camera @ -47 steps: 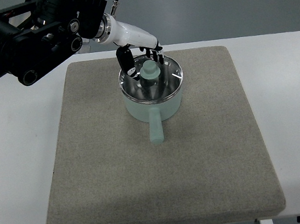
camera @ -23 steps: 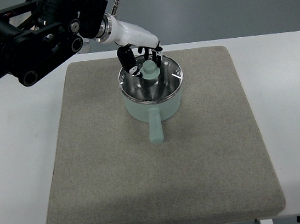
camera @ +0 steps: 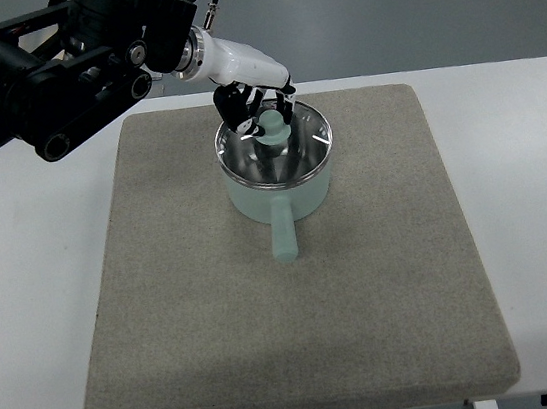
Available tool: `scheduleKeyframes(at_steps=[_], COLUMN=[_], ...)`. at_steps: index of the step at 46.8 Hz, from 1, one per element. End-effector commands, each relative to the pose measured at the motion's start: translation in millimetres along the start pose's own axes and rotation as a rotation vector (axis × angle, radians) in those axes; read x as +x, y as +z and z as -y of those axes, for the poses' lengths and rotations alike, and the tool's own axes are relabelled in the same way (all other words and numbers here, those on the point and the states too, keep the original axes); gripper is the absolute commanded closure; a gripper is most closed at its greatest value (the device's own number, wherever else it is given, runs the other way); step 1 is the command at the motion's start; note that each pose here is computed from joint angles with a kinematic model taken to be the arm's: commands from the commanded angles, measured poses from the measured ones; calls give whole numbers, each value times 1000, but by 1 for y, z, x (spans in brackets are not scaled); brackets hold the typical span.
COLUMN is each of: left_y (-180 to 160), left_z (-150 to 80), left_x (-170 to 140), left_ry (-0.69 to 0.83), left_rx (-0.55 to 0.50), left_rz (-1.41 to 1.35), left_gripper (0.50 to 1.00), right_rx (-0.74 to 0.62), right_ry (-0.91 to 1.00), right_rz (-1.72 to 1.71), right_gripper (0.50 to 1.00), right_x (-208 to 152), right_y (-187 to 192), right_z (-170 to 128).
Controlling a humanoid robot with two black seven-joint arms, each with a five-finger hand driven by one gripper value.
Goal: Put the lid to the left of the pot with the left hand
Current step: 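Lower the left hand onto the green lid knob and pinch it, then lift the glass lid off the saucepan with the left hand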
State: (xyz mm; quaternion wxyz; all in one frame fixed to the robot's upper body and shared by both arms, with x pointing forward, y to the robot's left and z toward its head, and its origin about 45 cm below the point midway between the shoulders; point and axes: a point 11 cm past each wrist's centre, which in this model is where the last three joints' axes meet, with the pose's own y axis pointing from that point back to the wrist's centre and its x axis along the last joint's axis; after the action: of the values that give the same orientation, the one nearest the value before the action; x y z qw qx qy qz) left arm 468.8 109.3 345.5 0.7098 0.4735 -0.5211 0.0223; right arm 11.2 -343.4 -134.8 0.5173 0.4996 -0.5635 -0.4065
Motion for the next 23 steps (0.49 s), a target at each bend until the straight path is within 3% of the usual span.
scheduleKeyframes(at_steps=[1, 23], left_y=[0, 6], left_z=[0, -10], left_x=[1, 15], left_ry=[3, 33], left_rx=[1, -11], left_rz=[2, 29], left_gripper=[1000, 1000], right_rx=[-1, -1], right_ry=[0, 0], right_rz=[0, 0], right_gripper=[579, 579], right_x=[0, 0], right_y=[0, 0], right_z=[0, 0])
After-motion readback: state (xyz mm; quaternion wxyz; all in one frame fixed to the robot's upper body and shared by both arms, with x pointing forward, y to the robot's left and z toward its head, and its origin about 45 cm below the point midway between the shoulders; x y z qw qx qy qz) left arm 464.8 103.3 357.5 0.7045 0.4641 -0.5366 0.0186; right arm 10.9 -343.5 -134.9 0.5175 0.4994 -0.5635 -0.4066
